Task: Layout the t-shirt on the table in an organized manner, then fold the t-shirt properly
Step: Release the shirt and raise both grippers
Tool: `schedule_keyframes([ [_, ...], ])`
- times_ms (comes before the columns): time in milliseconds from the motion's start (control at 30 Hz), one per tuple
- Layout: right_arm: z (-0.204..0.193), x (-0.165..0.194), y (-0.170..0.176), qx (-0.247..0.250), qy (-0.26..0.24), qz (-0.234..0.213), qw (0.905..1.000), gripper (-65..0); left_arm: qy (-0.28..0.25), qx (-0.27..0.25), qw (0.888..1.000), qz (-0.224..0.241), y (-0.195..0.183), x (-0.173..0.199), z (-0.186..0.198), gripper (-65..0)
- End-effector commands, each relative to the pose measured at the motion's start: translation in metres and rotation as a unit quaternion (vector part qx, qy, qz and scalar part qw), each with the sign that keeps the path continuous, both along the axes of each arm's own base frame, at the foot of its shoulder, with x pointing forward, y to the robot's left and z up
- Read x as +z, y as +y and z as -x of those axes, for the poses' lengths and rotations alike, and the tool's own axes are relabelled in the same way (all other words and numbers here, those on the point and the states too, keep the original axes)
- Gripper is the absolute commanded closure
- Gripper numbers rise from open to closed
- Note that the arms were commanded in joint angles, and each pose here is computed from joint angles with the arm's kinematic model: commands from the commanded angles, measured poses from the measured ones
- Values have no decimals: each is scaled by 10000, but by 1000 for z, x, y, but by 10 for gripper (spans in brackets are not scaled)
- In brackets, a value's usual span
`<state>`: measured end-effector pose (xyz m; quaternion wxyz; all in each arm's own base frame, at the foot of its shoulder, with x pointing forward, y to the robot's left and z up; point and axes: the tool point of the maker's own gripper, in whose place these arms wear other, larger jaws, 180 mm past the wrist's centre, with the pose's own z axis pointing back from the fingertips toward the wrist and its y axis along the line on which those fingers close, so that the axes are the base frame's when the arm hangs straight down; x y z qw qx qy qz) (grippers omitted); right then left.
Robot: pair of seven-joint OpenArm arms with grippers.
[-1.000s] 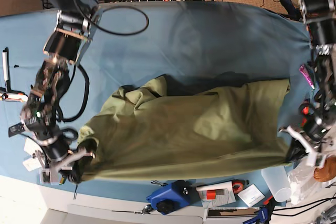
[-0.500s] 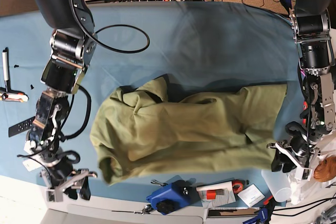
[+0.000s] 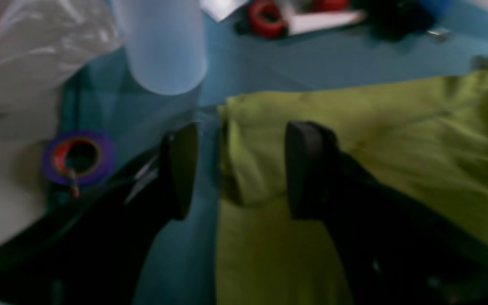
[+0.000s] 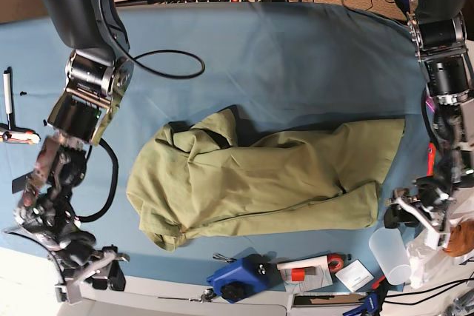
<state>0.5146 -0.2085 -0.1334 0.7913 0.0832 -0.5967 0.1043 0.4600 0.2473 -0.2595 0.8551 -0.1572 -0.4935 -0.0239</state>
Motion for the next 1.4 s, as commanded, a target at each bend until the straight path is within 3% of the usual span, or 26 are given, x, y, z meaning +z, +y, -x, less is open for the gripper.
schedule_keyframes([
  [0, 4, 36, -6, -45, -523, 102, 9986, -249, -407, 26, 9991, 91, 10, 31, -3, -334],
  [167, 43, 26, -28, -310, -457, 828, 9950, -249, -592, 205, 9971, 432, 43, 48, 34, -308],
  [400, 75, -45, -59, -625, 468, 989, 9920, -249, -381, 395, 9974, 461, 87, 23, 95, -302],
  [567, 108, -92, -65, -553, 1048, 345, 9924, -249, 89, 443, 9977, 497, 93, -10, 127, -302],
  [800, 171, -171, -61, -422, 2039, 17, 9781, -249, 520, 298, 9968, 535, 87, -42, 158, -302],
  [1000, 193, -202, -21, -1, 2001, -377, 9791, -249, 808, 172, 9948, 592, 81, -58, 177, -302],
  [1167, 191, -220, 15, 32, 1947, -1034, 9754, -249, 982, 184, 9923, 737, 72, -73, 189, -302],
  [1367, 187, -241, 36, 97, 2070, -1348, 9690, -249, 1067, 196, 9895, 957, 62, -85, 198, -302],
])
